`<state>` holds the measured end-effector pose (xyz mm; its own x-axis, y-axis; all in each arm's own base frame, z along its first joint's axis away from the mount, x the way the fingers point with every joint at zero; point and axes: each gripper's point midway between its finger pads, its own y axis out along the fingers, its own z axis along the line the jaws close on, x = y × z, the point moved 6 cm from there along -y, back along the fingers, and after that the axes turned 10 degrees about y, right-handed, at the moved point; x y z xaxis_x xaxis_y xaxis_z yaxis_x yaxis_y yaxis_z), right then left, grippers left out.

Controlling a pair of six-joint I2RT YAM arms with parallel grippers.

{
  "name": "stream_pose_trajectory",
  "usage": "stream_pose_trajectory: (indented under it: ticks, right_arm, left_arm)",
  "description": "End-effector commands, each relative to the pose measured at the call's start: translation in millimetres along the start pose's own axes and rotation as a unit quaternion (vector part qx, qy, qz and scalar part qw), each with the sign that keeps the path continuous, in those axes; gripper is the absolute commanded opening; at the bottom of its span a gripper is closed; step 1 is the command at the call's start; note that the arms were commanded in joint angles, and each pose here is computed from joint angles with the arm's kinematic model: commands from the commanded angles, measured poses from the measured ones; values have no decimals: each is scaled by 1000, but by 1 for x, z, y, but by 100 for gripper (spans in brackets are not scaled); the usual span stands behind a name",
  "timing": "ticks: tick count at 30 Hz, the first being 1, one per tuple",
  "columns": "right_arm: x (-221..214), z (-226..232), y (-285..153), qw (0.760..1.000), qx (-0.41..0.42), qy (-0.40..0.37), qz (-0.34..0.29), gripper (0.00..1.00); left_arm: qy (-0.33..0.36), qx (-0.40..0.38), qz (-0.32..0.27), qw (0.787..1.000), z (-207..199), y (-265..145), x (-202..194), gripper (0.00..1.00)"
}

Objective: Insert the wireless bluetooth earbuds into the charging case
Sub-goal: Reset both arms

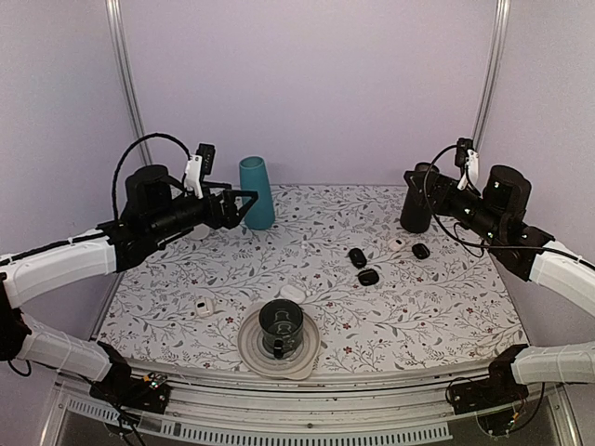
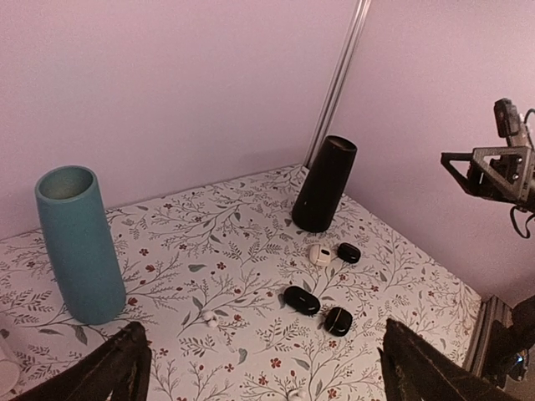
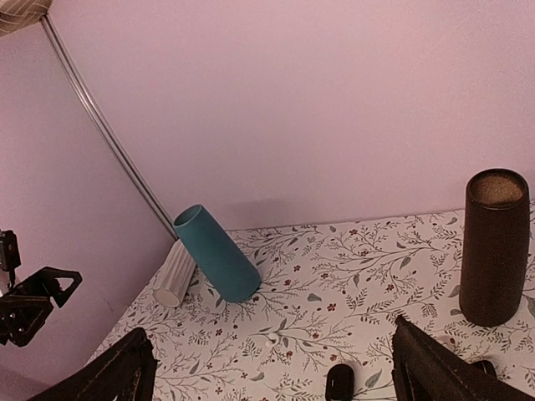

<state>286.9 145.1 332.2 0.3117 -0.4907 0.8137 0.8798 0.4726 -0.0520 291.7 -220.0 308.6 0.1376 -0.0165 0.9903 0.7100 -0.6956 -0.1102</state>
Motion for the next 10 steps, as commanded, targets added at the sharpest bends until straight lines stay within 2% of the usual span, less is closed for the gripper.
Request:
stream_pose_trajectory:
  ticks: [1,10]
  right_arm:
    - [-4,-1,0,1000,8,-13,5,99]
    - [-6,-5,2,1000,-3,-14,6,99]
  left_arm:
    - [-1,12,-15,1000,6,-3,1,96]
    - [0,8,-15,1000,5,-3,0,96]
